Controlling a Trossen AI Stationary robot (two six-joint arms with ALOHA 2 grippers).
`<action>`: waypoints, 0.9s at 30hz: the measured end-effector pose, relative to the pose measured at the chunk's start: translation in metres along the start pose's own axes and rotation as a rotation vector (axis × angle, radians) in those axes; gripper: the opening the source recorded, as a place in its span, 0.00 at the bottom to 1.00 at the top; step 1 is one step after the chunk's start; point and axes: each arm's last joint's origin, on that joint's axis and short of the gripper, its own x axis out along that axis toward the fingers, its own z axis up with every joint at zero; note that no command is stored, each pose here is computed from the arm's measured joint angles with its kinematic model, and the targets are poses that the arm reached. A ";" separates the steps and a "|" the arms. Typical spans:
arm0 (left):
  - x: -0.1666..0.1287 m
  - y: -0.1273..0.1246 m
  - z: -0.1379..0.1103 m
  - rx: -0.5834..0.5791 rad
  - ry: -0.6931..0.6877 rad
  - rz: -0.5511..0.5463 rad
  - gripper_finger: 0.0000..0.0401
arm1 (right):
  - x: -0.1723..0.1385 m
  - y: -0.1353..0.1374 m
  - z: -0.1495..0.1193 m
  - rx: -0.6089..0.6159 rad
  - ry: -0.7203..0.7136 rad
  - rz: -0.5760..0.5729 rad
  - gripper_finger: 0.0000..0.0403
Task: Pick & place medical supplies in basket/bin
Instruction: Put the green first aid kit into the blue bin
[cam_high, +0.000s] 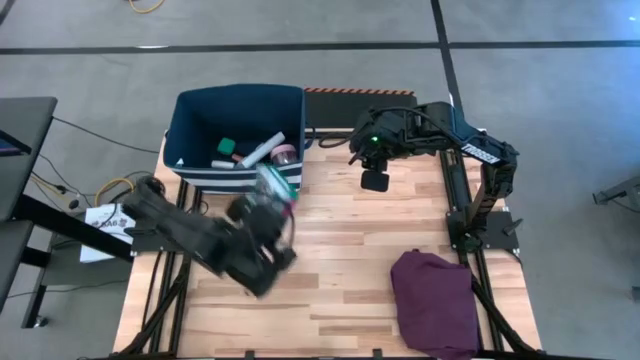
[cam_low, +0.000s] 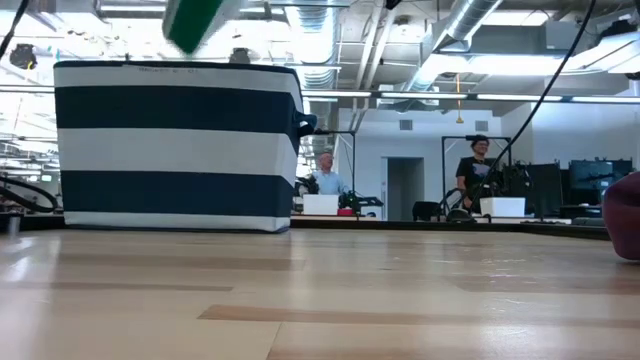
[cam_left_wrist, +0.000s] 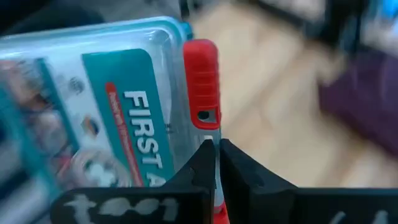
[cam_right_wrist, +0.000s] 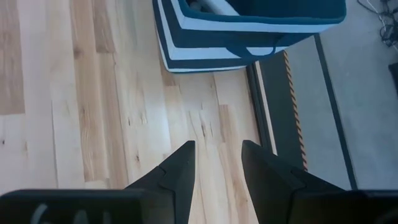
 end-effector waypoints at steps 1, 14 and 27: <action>-0.005 0.011 0.008 -0.001 -0.060 0.008 0.00 | 0.000 0.000 0.000 0.005 0.000 0.000 0.31; -0.010 0.183 0.098 -0.222 -0.255 0.393 0.00 | 0.000 0.000 0.000 0.066 0.000 -0.001 0.31; 0.135 0.254 0.058 -0.255 0.331 0.580 0.00 | 0.000 0.000 0.000 0.093 -0.001 -0.001 0.31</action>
